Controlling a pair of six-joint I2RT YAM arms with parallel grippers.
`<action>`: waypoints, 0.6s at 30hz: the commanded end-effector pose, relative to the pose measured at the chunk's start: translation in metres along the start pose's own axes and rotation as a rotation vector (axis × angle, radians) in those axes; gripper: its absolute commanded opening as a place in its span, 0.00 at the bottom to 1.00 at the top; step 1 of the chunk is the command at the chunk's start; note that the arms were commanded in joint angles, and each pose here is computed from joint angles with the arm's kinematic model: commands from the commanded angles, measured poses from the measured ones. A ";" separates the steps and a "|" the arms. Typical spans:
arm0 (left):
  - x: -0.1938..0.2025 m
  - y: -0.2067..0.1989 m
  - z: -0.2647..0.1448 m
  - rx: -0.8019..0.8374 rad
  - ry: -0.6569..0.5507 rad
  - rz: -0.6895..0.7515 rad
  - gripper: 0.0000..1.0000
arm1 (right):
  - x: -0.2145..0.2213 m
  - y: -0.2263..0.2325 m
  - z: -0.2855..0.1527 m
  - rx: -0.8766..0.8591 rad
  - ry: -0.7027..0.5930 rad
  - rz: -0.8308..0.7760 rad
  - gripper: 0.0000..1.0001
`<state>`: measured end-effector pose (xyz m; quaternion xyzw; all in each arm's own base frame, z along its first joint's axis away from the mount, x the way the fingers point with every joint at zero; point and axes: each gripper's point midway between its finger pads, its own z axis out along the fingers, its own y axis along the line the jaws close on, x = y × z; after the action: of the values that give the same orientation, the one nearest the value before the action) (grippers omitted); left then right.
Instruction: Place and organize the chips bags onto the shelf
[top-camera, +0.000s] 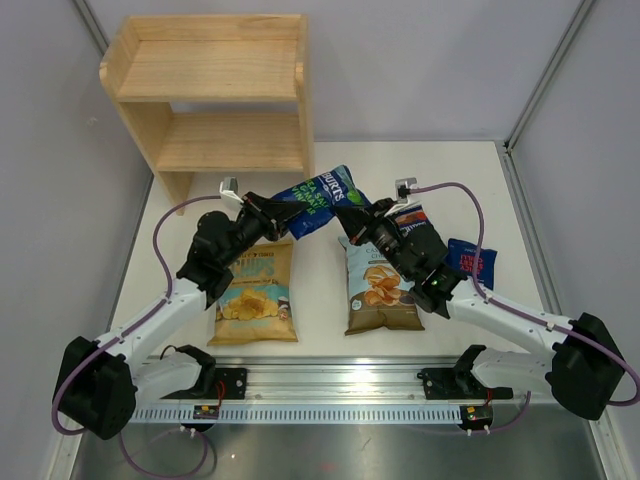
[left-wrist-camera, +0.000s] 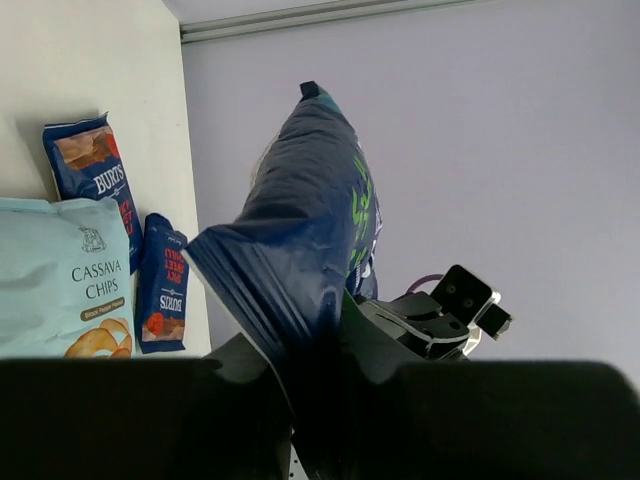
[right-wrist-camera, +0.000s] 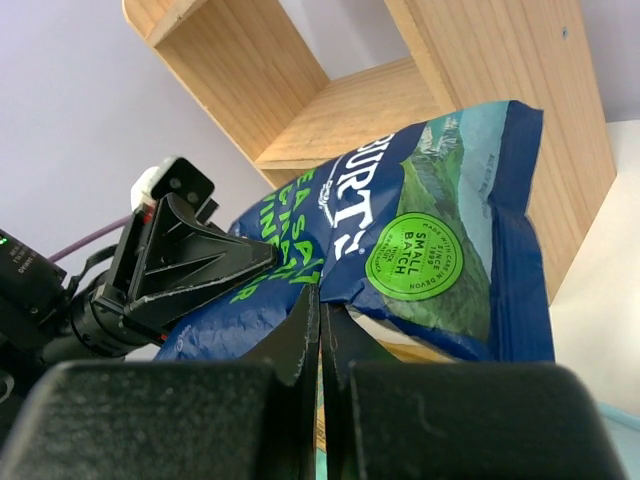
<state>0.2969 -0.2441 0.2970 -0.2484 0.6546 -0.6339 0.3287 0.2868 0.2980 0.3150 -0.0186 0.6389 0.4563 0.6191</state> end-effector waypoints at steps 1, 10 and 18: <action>-0.011 -0.045 0.000 0.141 -0.069 0.132 0.14 | -0.031 0.026 -0.008 -0.091 -0.107 -0.010 0.00; -0.011 -0.071 -0.022 0.275 -0.141 0.297 0.03 | -0.043 0.001 -0.025 0.051 -0.154 0.050 0.58; -0.006 -0.100 -0.033 0.357 -0.131 0.400 0.03 | -0.062 -0.019 -0.052 0.227 -0.161 0.135 0.73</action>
<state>0.2773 -0.2290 0.3550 -0.1401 0.5942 -0.6320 0.4773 0.2697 0.2398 0.3390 0.0837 0.6260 0.4447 0.6351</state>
